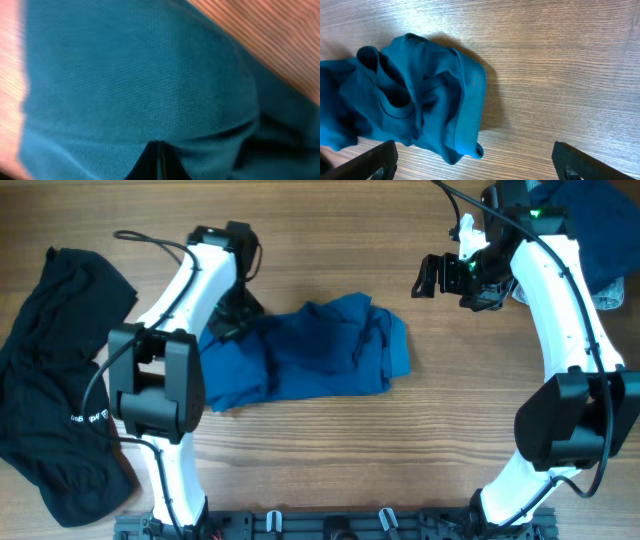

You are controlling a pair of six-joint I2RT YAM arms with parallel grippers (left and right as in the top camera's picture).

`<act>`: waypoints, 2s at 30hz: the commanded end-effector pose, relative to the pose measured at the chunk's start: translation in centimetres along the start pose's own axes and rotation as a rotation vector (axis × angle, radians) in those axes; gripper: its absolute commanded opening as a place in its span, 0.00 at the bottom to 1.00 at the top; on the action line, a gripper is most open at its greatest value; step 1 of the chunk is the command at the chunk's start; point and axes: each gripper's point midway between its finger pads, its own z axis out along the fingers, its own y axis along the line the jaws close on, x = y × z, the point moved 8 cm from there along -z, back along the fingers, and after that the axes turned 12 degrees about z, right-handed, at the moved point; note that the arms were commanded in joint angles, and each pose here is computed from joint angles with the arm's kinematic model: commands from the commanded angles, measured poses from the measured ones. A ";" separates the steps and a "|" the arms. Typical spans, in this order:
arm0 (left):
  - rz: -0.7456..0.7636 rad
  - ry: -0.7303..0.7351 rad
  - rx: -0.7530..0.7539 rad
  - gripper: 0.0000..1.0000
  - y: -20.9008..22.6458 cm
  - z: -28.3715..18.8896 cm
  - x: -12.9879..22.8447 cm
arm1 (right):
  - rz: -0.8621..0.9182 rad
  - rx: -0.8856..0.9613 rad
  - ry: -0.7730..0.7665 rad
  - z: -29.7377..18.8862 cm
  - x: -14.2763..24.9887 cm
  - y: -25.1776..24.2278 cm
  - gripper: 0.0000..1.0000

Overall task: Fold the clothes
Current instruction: 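Press and tuck the folded bundle's left side with the left gripper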

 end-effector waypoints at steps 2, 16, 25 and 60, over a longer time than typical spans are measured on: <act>0.102 0.111 0.075 0.06 -3.7 3.2 4.0 | -0.007 -0.008 -0.018 -0.6 0.0 0.4 1.00; 0.215 -0.108 0.072 0.09 -1.5 -5.1 7.3 | -0.005 -0.007 -0.012 -0.6 0.1 0.4 1.00; 0.066 -0.148 0.055 0.08 0.6 -2.5 1.7 | 0.014 -0.012 -0.028 -0.6 -0.2 0.5 1.00; 0.115 0.179 0.199 0.12 0.9 4.5 9.2 | 0.025 -0.011 -0.025 -0.6 -0.2 0.4 1.00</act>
